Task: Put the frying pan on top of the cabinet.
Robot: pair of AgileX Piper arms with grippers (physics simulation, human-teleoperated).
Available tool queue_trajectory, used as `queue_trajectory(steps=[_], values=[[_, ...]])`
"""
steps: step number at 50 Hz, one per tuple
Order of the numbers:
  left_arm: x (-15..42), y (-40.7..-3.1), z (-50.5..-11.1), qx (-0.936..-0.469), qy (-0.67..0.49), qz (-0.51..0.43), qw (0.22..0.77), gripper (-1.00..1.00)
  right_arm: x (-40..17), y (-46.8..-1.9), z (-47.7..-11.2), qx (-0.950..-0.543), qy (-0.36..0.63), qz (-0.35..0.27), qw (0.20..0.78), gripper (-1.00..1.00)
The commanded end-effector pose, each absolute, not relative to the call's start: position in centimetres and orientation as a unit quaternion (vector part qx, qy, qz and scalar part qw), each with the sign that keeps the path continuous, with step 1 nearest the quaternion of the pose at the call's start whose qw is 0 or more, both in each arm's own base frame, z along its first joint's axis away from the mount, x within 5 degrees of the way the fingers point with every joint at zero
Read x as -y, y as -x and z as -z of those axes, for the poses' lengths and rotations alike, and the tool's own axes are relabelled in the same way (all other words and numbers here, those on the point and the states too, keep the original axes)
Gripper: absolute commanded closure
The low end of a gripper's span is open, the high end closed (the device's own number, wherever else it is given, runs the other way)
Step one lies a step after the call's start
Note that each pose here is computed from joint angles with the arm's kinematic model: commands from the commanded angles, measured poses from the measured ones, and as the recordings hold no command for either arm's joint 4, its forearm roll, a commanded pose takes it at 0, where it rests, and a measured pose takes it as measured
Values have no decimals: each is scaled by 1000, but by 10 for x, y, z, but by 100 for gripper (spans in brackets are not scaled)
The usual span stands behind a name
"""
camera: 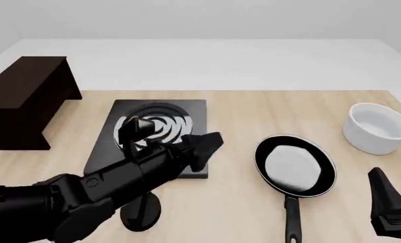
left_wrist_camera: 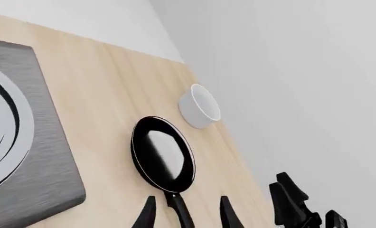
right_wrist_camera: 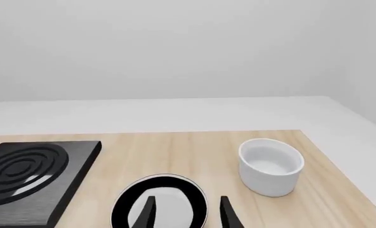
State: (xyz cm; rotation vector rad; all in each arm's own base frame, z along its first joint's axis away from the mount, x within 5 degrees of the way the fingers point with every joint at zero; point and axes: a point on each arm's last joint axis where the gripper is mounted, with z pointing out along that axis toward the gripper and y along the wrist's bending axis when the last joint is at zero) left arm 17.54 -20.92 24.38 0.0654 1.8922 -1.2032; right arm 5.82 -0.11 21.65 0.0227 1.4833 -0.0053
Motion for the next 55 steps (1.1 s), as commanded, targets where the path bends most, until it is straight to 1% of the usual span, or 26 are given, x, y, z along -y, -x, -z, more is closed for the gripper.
queue_trajectory(steps=[1,35,55], values=[[250,-168,-221,-777,-30,508,371,-100,1,-58,-218,-675,-11,2,738,-100],[310,-158,-222,-792,-116,490,347,-100,2,-56,-216,-672,-23,-5,740,-100],[328,-174,-208,-809,-114,466,338,-100,2,-56,-217,-670,-32,-12,742,-100]])
